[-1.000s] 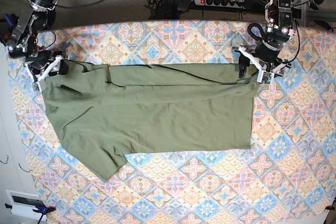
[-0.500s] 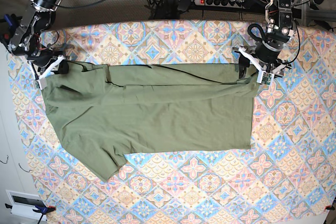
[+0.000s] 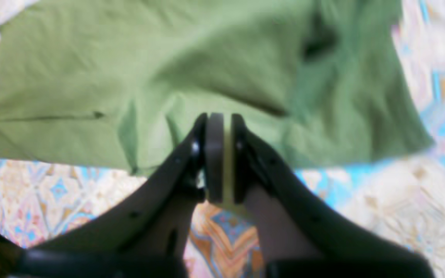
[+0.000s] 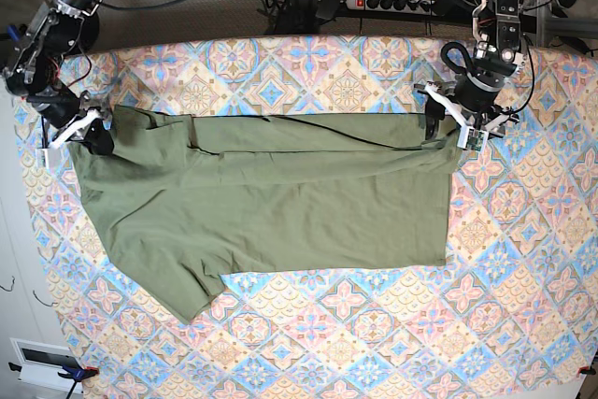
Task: Layout the t-shirt on the table in an organized manner, then fold the t-shirt properly
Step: 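Hold the shirt edge with both grippers, keeping it stretched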
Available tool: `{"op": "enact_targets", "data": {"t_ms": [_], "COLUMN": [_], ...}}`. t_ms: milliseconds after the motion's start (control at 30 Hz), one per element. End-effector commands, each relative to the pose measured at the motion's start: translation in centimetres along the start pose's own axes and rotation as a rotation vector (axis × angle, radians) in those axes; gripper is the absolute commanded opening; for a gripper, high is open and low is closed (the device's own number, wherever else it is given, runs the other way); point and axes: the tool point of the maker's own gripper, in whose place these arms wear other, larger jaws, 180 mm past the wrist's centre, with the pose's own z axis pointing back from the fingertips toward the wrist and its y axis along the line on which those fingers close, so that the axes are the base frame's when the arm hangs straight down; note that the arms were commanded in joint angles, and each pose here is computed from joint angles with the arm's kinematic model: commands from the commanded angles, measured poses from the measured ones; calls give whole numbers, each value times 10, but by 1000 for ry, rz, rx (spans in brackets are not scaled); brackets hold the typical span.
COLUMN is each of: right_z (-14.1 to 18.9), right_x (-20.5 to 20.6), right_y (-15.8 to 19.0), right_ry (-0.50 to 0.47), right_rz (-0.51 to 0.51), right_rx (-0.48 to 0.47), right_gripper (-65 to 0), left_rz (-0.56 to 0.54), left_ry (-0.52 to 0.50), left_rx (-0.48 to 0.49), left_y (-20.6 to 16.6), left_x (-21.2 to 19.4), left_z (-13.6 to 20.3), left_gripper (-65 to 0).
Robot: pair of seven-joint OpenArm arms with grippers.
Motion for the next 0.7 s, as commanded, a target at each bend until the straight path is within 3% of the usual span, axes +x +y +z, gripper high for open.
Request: {"op": "enact_targets", "data": {"t_ms": [0, 167, 300, 500, 667], "right_z": [4, -11, -18, -8, 2], "right_x": [17, 64, 58, 9, -25], "right_y": [0, 3, -6, -20, -25], "right_ry": [-41, -127, -45, 75, 139], "right_rz": [27, 48, 53, 38, 14], "right_rx": [2, 13, -23, -74, -90], "right_gripper": [-617, -617, -599, -394, -321], "left_rz": [-9, -9, -10, -10, -10], "left_ry": [-48, -48, -47, -47, -47], "left_rx": [6, 6, 7, 7, 5], "left_y": [4, 4, 4, 4, 3], "left_x": [14, 14, 14, 14, 14], "left_z": [2, 2, 2, 2, 2], "left_gripper": [-248, -248, -248, -248, -248]}}
